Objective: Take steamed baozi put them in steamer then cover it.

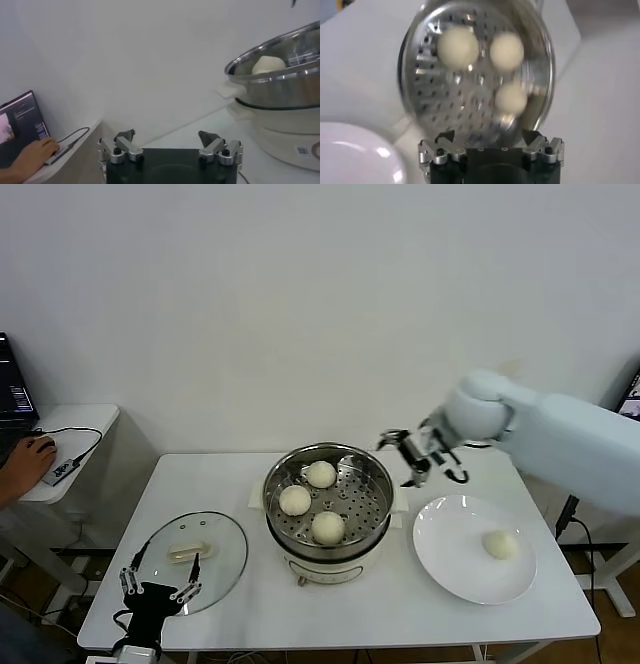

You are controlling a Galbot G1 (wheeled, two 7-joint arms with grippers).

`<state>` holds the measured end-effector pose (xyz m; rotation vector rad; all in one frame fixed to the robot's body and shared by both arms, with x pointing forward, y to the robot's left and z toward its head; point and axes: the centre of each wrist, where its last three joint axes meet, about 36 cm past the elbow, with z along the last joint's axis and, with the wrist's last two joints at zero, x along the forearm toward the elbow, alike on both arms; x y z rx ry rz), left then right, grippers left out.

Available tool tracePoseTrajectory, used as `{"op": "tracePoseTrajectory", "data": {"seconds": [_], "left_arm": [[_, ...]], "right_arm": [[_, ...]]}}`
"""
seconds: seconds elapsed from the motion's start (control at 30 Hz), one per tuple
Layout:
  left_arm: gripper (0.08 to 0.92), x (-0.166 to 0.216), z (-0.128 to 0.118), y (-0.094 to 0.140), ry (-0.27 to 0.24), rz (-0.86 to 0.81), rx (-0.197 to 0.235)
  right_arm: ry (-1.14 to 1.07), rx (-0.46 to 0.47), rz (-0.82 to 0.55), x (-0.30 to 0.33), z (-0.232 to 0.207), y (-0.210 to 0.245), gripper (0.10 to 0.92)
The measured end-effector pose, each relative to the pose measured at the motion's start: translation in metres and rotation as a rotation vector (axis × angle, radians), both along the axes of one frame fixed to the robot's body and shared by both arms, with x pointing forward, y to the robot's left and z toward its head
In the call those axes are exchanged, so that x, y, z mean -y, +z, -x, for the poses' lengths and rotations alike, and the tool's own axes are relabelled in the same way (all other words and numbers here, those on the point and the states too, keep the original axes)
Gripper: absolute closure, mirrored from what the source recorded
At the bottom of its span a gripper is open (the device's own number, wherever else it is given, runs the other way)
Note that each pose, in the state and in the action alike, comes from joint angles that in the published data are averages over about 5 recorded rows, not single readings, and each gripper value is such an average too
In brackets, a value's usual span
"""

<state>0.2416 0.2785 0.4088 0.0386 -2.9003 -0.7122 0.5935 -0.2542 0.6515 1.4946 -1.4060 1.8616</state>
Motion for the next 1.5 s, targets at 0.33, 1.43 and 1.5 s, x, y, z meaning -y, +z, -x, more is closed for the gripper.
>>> {"op": "tracePoseTrajectory", "data": {"seconds": [0.33,1.43,1.5], "left_arm": [[0.177,0.003,-0.003,-0.003,-0.012,-0.002,-0.009],[0.177,-0.001,0.001,-0.007,0.001,-0.014,-0.034],[0.177,-0.001,0.001,-0.008,0.003,-0.014,-0.035]], "right_arm": [[-0.302,-0.087,-0.016,0.102,0.032,-0.046,0.200],[-0.621,-0.194,0.074,0.197,0.040,-0.194,0.200],[-0.623,-0.194,0.075,0.195,0.037,-0.197,0.200]]}}
